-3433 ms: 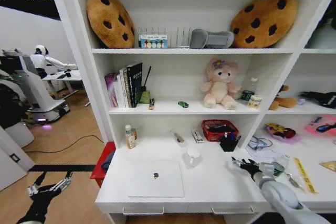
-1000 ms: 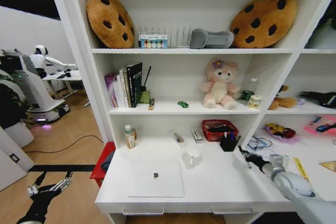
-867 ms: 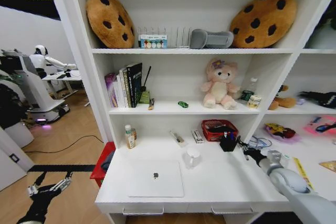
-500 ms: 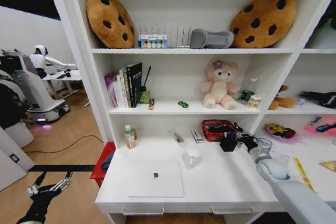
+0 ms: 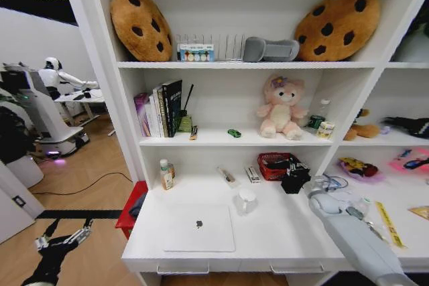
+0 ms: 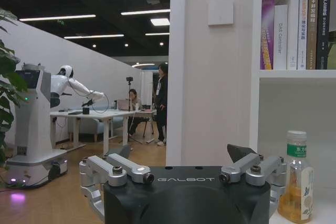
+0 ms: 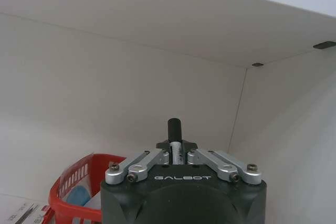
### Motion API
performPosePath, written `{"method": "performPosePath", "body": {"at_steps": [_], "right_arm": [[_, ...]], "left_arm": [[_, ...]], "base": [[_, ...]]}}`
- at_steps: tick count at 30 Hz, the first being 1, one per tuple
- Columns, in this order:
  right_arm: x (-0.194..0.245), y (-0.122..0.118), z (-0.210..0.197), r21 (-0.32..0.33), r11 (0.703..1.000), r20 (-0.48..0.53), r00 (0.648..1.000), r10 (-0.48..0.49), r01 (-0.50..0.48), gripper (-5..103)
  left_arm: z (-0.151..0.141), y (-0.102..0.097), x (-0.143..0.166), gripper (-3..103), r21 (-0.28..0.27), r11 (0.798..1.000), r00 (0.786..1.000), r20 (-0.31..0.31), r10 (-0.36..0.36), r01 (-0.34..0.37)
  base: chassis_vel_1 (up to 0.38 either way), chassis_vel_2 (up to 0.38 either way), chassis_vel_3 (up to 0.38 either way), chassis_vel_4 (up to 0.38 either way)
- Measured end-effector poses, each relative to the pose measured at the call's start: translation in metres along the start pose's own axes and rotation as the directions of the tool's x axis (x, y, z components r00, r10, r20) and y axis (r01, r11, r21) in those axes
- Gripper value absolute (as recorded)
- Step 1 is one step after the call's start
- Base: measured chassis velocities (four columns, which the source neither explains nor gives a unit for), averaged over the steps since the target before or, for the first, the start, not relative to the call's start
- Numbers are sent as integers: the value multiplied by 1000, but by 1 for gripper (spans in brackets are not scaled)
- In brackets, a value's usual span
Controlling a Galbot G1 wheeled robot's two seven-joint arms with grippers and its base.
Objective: Organize the objects on the table.
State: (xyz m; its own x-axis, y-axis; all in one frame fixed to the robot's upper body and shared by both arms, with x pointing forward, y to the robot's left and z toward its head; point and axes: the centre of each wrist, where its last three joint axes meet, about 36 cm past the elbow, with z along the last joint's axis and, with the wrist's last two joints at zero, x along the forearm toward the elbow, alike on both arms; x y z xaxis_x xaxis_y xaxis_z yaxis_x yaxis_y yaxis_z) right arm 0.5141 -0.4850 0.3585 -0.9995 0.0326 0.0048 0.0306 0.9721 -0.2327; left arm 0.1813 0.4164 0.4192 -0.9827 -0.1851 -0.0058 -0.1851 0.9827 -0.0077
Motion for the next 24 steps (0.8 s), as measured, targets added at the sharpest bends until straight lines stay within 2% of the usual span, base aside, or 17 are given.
{"method": "performPosePath", "body": {"at_steps": [3,4,6,8,9,11,12,14,16,17,20,23,24], "right_arm": [[2,-1,1,3,1000,-3,1000,-2,2,9],[5,-2,3,4,1000,-8,1000,1,-1,19],[6,-3,3,4,1000,-9,1000,2,-2,19],[9,-4,6,2,1000,-14,1000,8,-8,30],[9,-4,6,2,1000,-14,1000,8,-8,30],[12,-5,7,2,1000,-17,1000,10,-10,41],[15,-5,7,1,1000,-16,1000,18,-18,51],[17,-5,6,0,1000,-15,1000,24,-24,51],[26,-3,-11,-5,1000,12,1000,28,-28,63],[26,-3,-11,-5,1000,12,1000,28,-28,63],[44,0,-37,-6,1000,58,998,16,-16,79],[54,2,-43,2,1000,72,997,10,-11,84],[61,5,-45,6,1000,80,997,9,-10,89]], "left_arm": [[0,0,0,100,0,1000,1000,0,0,0],[0,0,0,100,0,1000,1000,0,0,0],[0,0,0,100,0,1000,1000,0,0,0],[0,0,0,100,0,1000,1000,0,0,0],[0,0,0,100,0,1000,1000,0,0,0],[0,0,0,100,0,1000,1000,0,0,0],[0,0,0,100,0,1000,1000,0,0,0],[0,0,0,100,0,1000,1000,0,0,0],[0,0,0,100,0,1000,1000,0,0,0],[0,0,0,100,0,1000,1000,0,0,0],[0,0,0,100,0,1000,1000,0,0,0],[0,0,0,100,0,1000,1000,0,0,0],[0,0,0,100,0,1000,1000,0,0,0]], "base": [[0,0,0,0],[0,0,0,0],[0,0,0,0],[0,0,0,0],[0,0,0,0],[0,0,0,0],[0,0,0,0],[0,0,0,0],[0,0,0,0],[0,0,0,0],[0,0,0,0],[0,0,0,0],[0,0,0,0]]}}
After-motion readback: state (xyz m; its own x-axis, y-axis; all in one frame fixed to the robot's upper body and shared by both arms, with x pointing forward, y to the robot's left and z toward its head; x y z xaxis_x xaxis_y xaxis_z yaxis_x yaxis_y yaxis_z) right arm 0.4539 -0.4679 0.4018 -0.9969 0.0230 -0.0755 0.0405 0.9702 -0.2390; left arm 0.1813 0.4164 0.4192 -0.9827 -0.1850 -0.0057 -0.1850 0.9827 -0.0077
